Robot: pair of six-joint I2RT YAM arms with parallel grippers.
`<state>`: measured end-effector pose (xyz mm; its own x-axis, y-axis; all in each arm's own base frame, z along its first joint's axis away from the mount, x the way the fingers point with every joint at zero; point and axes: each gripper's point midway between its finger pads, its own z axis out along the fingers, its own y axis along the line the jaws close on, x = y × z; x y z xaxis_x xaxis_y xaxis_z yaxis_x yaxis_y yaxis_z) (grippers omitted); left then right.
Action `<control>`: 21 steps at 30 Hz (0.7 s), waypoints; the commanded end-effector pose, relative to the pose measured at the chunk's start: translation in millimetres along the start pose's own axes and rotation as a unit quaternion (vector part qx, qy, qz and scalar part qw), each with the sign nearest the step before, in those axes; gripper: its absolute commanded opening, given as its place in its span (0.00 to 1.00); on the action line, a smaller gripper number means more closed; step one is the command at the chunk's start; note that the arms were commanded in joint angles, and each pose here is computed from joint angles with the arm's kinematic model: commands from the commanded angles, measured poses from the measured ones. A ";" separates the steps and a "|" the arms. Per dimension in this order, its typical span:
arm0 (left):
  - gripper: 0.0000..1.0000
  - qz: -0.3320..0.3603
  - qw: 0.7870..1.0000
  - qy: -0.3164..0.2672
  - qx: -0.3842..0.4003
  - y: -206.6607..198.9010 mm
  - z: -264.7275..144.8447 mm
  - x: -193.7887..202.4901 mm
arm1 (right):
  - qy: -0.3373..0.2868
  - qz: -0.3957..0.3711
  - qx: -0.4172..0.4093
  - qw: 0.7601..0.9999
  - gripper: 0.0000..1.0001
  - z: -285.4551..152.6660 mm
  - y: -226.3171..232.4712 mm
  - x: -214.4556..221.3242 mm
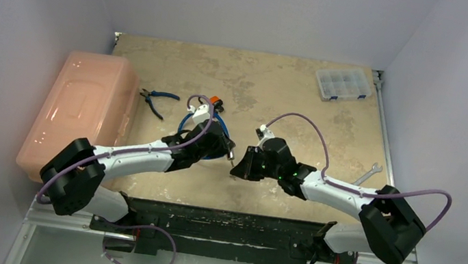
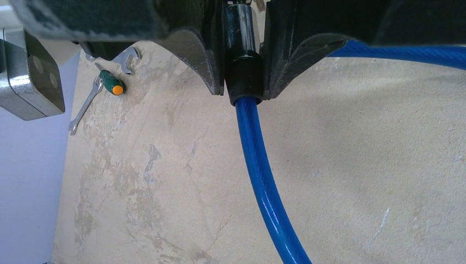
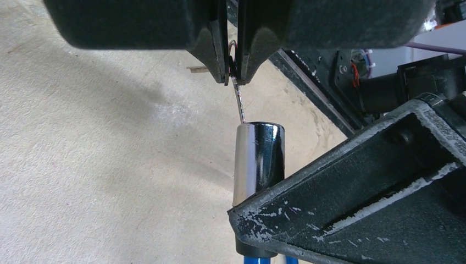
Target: Unlock with the key
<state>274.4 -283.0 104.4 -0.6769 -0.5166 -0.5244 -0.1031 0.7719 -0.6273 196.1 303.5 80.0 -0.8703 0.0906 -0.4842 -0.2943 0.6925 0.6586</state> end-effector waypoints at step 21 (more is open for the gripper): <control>0.00 -0.019 0.998 -0.030 0.043 -19.3 -9.4 -18.5 | -0.036 -0.023 -0.029 0.999 0.00 -3.5 22.6 -32.3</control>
<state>275.9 -281.5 107.3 -0.6666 -0.5287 -0.5255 -0.0989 0.7615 -0.6406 199.9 304.9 85.8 -0.8642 0.0826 -0.4963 -0.3109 0.6879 0.6559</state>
